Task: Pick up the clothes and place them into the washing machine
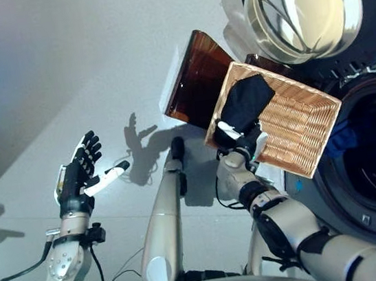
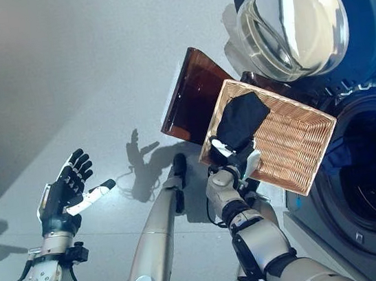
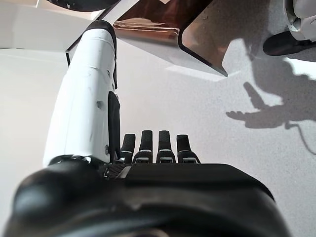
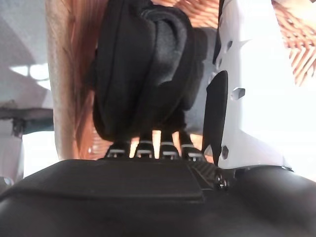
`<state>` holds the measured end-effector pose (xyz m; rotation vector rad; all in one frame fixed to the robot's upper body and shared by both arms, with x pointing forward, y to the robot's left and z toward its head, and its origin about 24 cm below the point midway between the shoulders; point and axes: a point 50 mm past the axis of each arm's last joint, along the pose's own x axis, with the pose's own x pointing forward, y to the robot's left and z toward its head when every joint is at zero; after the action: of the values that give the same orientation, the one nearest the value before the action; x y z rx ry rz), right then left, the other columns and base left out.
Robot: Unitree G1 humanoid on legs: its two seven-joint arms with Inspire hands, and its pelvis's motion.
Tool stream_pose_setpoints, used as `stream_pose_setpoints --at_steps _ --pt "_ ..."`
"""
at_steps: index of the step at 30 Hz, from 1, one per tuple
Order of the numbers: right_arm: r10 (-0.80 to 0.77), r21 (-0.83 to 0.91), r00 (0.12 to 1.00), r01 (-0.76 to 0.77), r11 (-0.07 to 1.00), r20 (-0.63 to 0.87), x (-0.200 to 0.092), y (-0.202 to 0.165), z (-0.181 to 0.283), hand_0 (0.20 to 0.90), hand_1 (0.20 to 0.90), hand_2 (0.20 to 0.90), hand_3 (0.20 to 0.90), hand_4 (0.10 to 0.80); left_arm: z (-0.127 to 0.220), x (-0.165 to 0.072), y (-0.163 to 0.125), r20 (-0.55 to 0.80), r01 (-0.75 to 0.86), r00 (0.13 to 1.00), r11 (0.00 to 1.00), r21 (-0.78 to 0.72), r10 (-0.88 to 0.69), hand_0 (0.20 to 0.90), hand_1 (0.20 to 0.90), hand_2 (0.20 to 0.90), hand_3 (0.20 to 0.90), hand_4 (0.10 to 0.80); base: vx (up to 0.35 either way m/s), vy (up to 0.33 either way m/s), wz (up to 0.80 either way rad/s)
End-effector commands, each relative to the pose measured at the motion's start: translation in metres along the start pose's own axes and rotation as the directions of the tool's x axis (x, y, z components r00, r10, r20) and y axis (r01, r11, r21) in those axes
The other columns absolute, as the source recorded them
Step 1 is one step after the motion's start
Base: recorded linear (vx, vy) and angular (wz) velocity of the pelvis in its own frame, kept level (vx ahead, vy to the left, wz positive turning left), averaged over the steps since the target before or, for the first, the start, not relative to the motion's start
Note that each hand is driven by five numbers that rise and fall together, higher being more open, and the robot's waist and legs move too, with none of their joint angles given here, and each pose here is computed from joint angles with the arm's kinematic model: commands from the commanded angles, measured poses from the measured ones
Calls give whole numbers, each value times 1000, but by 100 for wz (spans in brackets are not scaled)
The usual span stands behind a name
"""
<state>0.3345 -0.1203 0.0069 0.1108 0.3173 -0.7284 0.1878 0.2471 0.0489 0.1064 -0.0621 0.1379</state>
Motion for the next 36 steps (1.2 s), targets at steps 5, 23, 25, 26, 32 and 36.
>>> stream_pose_setpoints --at_steps 5,23,25,26,32,36 --pt "-46 34 998 44 998 51 7 2 22 900 900 900 900 800 34 -4 5 155 24 988 1000 -4 -23 900 900 900 900 800 -22 14 -3" --pt "-96 -27 993 98 995 67 22 -11 28 200 200 200 200 300 36 -4 9 157 39 987 999 3 -39 900 900 900 900 800 2 1 1" --pt "-97 -26 993 99 995 70 23 -12 29 200 200 200 200 300 36 -4 10 153 40 987 999 6 -41 900 900 900 900 800 3 0 -19" --pt "-97 -26 993 99 995 70 23 -12 29 200 200 200 200 300 36 -4 10 153 40 987 999 6 -41 900 900 900 900 800 5 0 18" --pt "-115 -21 991 117 993 68 26 -16 30 200 200 200 200 300 36 -3 10 151 43 988 999 10 -44 900 900 900 900 800 -4 1 3" --pt "-126 -20 990 128 992 70 29 -19 30 200 200 200 200 300 36 -4 11 150 41 988 999 12 -43 900 900 900 900 800 -1 0 4"
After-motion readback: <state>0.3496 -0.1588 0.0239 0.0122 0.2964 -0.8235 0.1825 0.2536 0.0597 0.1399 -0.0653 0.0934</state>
